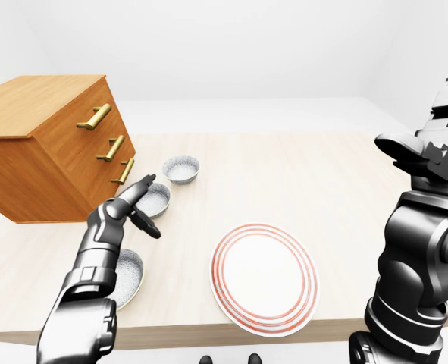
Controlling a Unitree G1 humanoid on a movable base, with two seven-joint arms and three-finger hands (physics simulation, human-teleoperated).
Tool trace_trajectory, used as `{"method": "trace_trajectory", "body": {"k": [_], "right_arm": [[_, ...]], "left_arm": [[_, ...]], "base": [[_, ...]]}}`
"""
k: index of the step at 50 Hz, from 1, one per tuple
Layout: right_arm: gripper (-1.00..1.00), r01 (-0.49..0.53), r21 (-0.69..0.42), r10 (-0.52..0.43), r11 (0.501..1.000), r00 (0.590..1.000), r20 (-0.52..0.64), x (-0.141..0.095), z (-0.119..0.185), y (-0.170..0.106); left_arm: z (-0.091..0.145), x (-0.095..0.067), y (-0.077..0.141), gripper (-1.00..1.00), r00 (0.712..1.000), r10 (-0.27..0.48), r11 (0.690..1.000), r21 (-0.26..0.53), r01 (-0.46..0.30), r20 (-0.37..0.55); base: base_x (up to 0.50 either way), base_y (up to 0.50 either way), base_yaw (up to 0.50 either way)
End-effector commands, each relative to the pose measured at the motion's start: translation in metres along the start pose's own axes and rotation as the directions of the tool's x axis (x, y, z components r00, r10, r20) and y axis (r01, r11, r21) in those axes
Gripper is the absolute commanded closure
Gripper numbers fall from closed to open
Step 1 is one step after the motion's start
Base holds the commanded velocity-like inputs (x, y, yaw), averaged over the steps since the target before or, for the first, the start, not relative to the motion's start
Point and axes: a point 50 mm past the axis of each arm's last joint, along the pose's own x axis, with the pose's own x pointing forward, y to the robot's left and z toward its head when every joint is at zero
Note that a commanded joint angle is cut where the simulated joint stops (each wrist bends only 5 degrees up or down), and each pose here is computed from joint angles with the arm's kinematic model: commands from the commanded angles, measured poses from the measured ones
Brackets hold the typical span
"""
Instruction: Put the bowl in the middle on the plate.
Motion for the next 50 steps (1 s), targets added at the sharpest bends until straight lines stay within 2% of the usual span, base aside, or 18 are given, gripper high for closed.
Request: {"method": "trace_trajectory", "body": {"k": [1, 23, 31, 36, 50], "right_arm": [[-1.0, -0.003, 0.004, 0.003, 1.0, 1.0, 0.005, -0.001, 0.001, 0.001], [-1.0, -0.005, -0.006, 0.005, 1.0, 1.0, -0.008, -0.002, -0.003, 0.001], [-1.0, -0.005, -0.008, 0.005, 1.0, 1.0, -0.012, -0.002, -0.004, 0.001], [-1.0, -0.006, -0.013, 0.006, 1.0, 1.0, -0.016, -0.003, -0.005, 0.001], [-1.0, -0.004, -0.008, 0.003, 1.0, 1.0, -0.003, -0.002, -0.001, 0.001]], "left_arm": [[0.003, 0.003, -0.001, -1.0, 1.0, -0.001, 1.0, 0.007, 0.001, -0.009], [0.005, 0.005, -0.002, -1.0, 1.0, -0.017, 1.0, 0.007, 0.017, -0.012], [-0.002, 0.007, -0.003, -1.0, 0.999, -0.018, 1.0, -0.008, 0.017, -0.044], [-0.012, 0.009, -0.015, -1.0, 0.997, -0.03, 0.999, -0.031, 0.028, -0.074], [-0.016, 0.009, -0.019, -1.0, 0.996, -0.029, 0.999, -0.047, 0.025, -0.082]], "base": [[0.0, 0.0, 0.0], [0.0, 0.0, 0.0], [0.0, 0.0, 0.0], [0.0, 0.0, 0.0], [0.0, 0.0, 0.0]]}}
